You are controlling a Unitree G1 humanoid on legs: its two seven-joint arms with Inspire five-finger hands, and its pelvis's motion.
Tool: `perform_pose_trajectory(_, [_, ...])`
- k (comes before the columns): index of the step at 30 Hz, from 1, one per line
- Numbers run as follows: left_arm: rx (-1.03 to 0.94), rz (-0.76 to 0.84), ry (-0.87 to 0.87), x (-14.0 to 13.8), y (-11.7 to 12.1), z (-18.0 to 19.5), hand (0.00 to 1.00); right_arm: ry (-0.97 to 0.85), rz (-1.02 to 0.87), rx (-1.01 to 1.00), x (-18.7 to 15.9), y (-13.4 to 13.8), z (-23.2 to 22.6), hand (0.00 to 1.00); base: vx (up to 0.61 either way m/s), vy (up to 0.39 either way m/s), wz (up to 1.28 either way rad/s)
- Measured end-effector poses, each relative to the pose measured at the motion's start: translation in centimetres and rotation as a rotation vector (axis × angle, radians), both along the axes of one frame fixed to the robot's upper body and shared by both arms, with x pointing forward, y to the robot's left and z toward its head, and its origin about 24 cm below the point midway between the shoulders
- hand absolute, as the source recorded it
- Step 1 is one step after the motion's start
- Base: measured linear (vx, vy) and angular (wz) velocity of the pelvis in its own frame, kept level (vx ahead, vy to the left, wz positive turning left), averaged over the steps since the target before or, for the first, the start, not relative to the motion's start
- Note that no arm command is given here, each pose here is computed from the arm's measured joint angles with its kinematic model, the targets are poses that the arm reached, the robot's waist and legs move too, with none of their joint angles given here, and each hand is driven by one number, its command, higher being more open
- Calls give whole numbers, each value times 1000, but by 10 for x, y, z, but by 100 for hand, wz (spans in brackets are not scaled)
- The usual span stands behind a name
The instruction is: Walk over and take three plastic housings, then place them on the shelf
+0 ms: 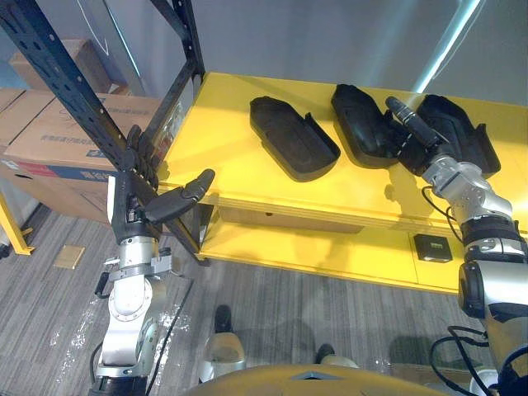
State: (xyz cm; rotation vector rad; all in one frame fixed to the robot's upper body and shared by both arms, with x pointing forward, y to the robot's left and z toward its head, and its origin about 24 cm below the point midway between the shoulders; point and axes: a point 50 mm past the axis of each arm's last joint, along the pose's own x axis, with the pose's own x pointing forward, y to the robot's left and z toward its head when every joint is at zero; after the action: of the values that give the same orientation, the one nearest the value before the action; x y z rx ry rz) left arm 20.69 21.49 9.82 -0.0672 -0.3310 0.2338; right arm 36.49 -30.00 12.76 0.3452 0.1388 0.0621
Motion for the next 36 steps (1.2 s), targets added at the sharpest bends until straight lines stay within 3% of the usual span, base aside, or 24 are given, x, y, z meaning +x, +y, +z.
perform_pose_trajectory(11, [52,-20,-8,-1,9,4,100,21,140,141,-15,3,-25,100,0,0,0])
perform_pose_trajectory(22, [61,-27,-16,-4,9,7,100,11,43,10,-27,2,-30,100,0,0,-1])
perform_pose_trajectory(26, [41,-21,-24,-9,6,7,100,-146,-1,-71,-30,7,-2,100,1,1,-7])
perform_pose_trajectory(32, [10,-14,-66,-8,2,10,100,-682,-20,-203,-50,31,95,100,1,-5,-8])
perform_pose_trajectory(36, [9,-21,-88,-5,1,14,100,-839,-45,-258,-62,43,116,100,-17,-11,-6])
